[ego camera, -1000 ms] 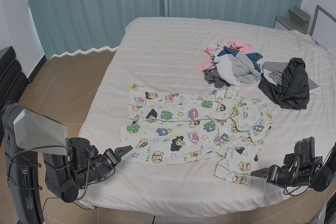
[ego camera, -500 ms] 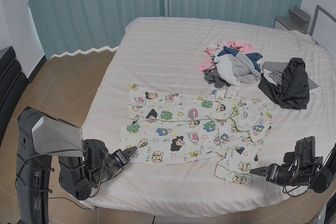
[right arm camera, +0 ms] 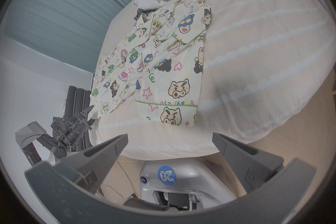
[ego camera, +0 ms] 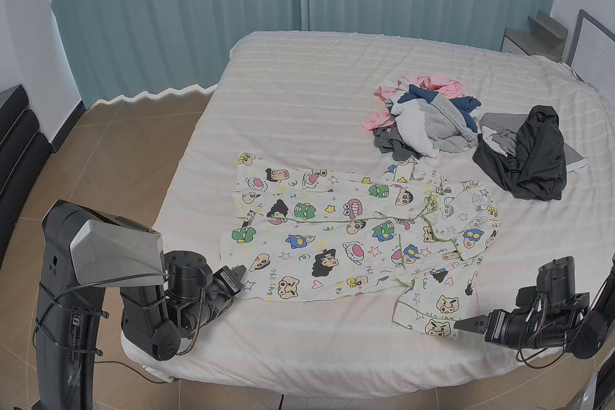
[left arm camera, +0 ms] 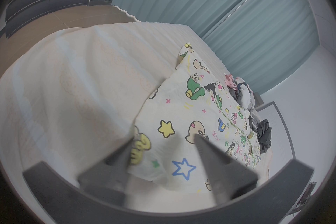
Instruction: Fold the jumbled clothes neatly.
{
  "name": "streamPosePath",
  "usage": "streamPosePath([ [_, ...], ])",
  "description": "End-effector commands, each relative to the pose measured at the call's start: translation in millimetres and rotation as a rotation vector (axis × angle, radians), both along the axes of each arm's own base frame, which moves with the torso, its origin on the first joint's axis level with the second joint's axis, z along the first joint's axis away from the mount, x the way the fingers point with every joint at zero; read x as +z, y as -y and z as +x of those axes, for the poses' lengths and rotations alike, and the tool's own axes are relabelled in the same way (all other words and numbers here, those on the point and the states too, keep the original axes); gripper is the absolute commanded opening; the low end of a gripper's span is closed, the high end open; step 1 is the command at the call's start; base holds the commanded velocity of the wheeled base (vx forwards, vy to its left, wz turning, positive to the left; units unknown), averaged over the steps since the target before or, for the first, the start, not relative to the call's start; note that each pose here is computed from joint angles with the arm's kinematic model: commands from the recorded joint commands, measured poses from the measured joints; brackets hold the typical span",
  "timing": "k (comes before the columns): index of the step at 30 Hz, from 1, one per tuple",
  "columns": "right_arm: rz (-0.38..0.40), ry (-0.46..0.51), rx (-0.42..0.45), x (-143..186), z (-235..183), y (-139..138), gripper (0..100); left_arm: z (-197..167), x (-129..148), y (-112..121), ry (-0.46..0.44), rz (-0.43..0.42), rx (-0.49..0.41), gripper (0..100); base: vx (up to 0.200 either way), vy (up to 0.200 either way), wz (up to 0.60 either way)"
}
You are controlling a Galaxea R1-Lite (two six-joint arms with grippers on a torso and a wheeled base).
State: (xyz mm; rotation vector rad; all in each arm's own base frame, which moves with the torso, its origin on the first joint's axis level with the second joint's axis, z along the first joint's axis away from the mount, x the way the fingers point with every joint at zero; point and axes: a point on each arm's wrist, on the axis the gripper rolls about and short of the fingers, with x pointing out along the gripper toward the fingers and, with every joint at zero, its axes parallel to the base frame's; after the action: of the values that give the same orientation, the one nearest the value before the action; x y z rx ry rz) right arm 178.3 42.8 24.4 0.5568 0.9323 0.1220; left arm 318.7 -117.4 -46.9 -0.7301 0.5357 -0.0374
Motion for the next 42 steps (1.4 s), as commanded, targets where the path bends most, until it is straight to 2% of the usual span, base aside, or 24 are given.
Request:
streamPosePath([
  [1,-0.006,-0.032,0.000,-5.4,-0.8,0.0,100,-1.5,-3.9,0.7,-0.011,0.007,-0.002,0,0.000,0.000,0.00],
  [6,-0.016,-0.082,-0.001,-16.3,2.0,-0.6,100,-10.0,-6.7,-2.0,-0.031,0.039,-0.015,0,0.000,0.000,0.00],
  [9,-0.022,-0.093,0.010,-25.0,4.2,-3.7,100,-8.5,-4.7,-5.2,-0.013,0.036,-0.005,0,0.000,0.000,0.00],
  [13,-0.053,-0.101,-0.016,-37.7,9.0,-6.5,100,-6.6,-1.4,-11.6,0.003,0.030,0.016,0,0.000,0.000,0.00],
  [14,-0.080,-0.100,-0.042,-49.9,13.8,-11.2,100,-8.8,-2.1,-15.0,-0.007,0.035,0.023,0,0.000,0.000,0.00],
  [16,-0.090,-0.085,-0.069,-60.5,17.1,-16.6,100,-11.1,-2.2,-17.8,-0.014,0.049,0.023,0,0.000,0.000,0.00],
  [22,-0.119,-0.019,-0.079,-77.6,18.2,-29.3,100,-23.3,2.5,-21.2,0.004,0.076,0.021,0,0.000,0.000,0.00],
  [32,-0.113,0.004,-0.088,-73.5,20.6,-31.0,100,-28.2,1.4,-22.5,0.008,0.105,0.008,0,0.000,0.000,0.00],
  [42,-0.065,0.087,-0.121,-67.4,39.0,-35.9,100,-28.2,0.9,-22.5,0.007,0.105,0.008,0,0.000,0.000,0.00],
])
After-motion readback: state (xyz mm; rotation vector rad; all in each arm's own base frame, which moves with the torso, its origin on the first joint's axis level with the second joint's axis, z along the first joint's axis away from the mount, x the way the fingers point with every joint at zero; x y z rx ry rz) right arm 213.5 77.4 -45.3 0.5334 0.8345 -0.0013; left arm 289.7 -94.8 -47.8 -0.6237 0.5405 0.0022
